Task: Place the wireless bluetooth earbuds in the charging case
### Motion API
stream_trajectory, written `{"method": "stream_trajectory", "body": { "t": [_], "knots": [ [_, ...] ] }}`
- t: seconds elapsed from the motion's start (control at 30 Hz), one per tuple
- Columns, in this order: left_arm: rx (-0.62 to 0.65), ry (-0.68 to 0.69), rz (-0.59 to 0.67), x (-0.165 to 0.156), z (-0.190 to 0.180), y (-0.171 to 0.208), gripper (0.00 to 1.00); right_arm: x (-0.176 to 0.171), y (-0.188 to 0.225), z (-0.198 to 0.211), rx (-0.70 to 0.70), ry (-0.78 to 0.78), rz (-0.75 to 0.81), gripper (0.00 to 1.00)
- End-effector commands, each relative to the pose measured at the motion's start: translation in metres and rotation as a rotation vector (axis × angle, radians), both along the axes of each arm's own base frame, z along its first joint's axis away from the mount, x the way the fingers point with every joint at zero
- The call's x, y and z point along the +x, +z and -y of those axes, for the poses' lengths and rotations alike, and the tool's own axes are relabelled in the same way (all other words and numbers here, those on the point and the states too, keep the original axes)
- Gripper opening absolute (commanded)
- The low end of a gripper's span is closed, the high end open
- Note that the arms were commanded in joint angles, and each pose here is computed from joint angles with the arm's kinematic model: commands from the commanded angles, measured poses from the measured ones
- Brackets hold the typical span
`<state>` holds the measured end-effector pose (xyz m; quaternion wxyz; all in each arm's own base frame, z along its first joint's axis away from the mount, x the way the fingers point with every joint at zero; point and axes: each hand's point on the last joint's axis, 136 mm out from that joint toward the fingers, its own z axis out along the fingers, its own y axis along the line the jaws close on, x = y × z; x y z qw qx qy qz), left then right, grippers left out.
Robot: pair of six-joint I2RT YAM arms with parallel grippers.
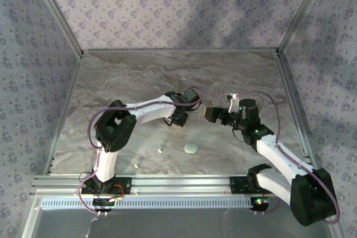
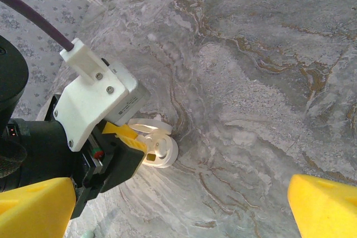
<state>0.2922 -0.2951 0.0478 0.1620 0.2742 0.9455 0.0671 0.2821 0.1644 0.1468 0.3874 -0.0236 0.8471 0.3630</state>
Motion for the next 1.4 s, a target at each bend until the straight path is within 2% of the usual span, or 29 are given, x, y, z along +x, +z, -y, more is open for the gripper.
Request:
{"method": "stream_trajectory", "body": {
  "t": [0.0,0.37,0.8,1.0,1.23,1.37],
  "knots": [
    [-0.017,-0.001,-0.010,-0.003,0.006,0.007,0.25,0.001,0.000,0.000,0.004,0.003,0.006,1.00],
    [-0.062,0.000,-0.035,-0.008,0.012,0.009,0.28,0.001,0.000,0.000,0.003,0.002,0.008,1.00],
    [-0.181,0.033,0.003,-0.012,0.009,0.042,0.38,0.000,0.000,-0.001,0.002,0.009,0.010,1.00],
    [-0.306,0.060,0.027,-0.016,0.000,0.063,0.52,-0.002,0.003,-0.003,-0.001,0.016,0.025,1.00],
    [-0.497,0.090,0.061,-0.024,-0.022,0.094,0.80,-0.005,0.009,-0.006,-0.007,0.033,0.056,1.00],
    [-0.623,0.086,0.146,-0.026,-0.032,0.118,0.96,-0.009,0.015,-0.009,-0.002,0.044,0.082,1.00]
  ]
}}
